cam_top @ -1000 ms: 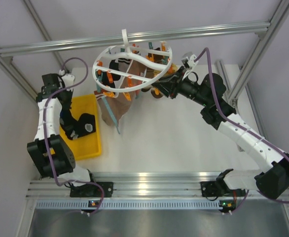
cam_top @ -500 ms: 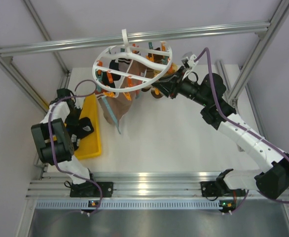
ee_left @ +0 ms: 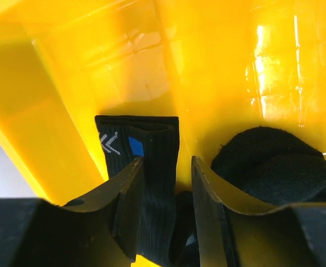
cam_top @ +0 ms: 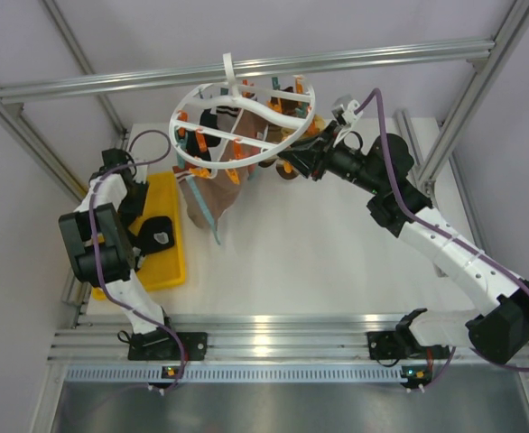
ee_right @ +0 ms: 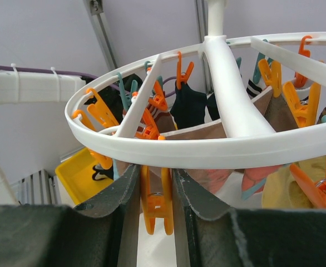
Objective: Clip the socks to the hanger
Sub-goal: Adjust the sock in the bin.
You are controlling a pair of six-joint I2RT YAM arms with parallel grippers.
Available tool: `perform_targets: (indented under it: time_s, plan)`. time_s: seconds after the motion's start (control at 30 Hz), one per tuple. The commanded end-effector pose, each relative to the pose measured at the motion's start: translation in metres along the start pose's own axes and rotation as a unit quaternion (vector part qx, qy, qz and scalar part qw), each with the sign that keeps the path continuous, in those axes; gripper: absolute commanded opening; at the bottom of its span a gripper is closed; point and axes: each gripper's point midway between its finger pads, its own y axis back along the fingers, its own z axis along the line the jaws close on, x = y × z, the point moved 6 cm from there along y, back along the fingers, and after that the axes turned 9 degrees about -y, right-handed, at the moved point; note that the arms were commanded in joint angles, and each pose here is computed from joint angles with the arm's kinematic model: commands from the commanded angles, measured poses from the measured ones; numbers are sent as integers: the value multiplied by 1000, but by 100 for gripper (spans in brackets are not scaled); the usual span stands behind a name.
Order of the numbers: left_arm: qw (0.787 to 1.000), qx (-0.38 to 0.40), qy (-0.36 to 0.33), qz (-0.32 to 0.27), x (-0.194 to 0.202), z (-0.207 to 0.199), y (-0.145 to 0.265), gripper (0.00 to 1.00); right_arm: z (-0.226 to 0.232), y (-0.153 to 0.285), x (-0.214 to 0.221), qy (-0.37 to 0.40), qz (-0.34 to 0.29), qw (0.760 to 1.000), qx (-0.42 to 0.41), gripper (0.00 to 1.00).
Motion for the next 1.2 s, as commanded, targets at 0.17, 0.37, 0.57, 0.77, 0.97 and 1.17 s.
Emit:
perform_targets:
  time_s: [0.17, 0.37, 0.57, 0.77, 0.97, 1.17]
  plan:
    - [999, -16, 31, -24, -16, 8, 4, 45, 4, 9, -13, 17, -9, 1000, -1, 0]
    - [998, -33, 32, -39, -22, 16, 18, 36, 5, 9, -13, 15, -10, 1000, -4, 0]
    - [997, -48, 33, -42, -25, 21, 25, 0, 6, 8, -14, 15, -11, 1000, -4, 0]
    - [993, -75, 35, -86, -35, 32, 66, 0, 8, 10, -17, 21, -11, 1000, -4, 0]
    - [975, -149, 3, -166, -49, 54, 151, 0, 7, 9, -17, 18, -12, 1000, -4, 0]
    - [959, -172, -7, -225, -55, 60, 217, 0, 9, 9, -20, 18, -17, 1000, -8, 0]
